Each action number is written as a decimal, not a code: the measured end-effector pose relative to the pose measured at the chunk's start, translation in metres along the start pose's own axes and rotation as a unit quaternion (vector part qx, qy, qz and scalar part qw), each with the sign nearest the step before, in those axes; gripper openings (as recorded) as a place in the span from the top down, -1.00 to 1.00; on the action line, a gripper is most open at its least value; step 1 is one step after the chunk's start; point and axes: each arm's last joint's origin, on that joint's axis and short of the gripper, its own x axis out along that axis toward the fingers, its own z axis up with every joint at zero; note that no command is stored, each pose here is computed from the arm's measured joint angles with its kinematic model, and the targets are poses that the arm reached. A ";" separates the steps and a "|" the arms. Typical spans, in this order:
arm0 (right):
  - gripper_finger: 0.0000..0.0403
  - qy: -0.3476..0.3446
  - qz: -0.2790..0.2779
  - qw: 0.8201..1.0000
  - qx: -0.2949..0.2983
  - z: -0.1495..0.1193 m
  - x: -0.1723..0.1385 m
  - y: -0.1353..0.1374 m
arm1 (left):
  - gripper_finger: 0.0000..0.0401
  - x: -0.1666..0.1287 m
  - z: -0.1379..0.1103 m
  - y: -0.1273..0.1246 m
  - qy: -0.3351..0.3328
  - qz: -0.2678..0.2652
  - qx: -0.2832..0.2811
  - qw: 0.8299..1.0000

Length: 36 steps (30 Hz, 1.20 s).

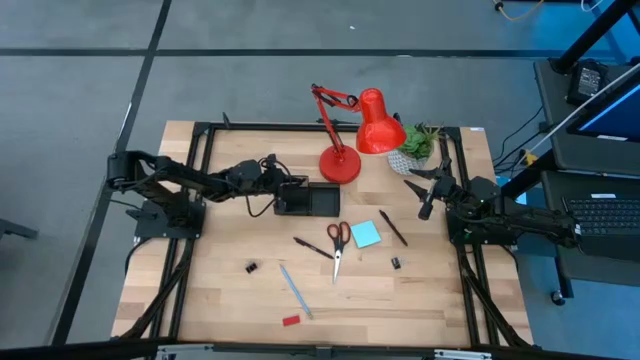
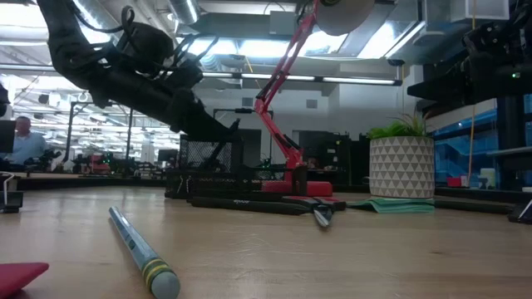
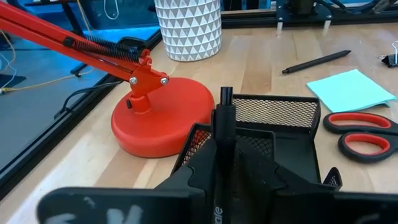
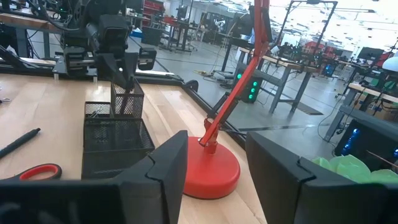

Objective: Pick and place office supplies into organizer
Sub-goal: Put the left black pen into the black desk organizer

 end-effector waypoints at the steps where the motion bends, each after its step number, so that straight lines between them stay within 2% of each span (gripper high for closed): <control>1: 0.18 0.000 0.000 1.000 0.000 0.000 0.000 0.000 | 0.72 0.000 0.000 0.000 0.000 0.000 0.000 1.000; 9: 0.18 0.000 0.000 1.000 0.000 0.000 0.000 0.000 | 0.55 0.000 0.003 0.000 -0.009 0.002 0.000 1.000; 18: 0.18 0.000 0.000 1.000 0.000 0.000 0.000 0.000 | 0.52 -0.014 0.025 0.001 -0.065 0.003 0.020 0.998; 21: 0.18 0.000 0.000 1.000 0.000 0.000 0.000 0.000 | 0.52 -0.021 0.035 -0.003 -0.094 -0.037 0.025 0.995; 27: 0.18 0.001 0.000 1.000 0.000 0.000 0.000 0.000 | 0.46 -0.029 0.040 -0.024 -0.115 -0.192 0.048 0.974; 36: 0.18 0.001 0.000 1.000 0.000 0.000 0.000 0.000 | 0.27 -0.029 0.028 -0.058 -0.070 -0.259 0.065 0.961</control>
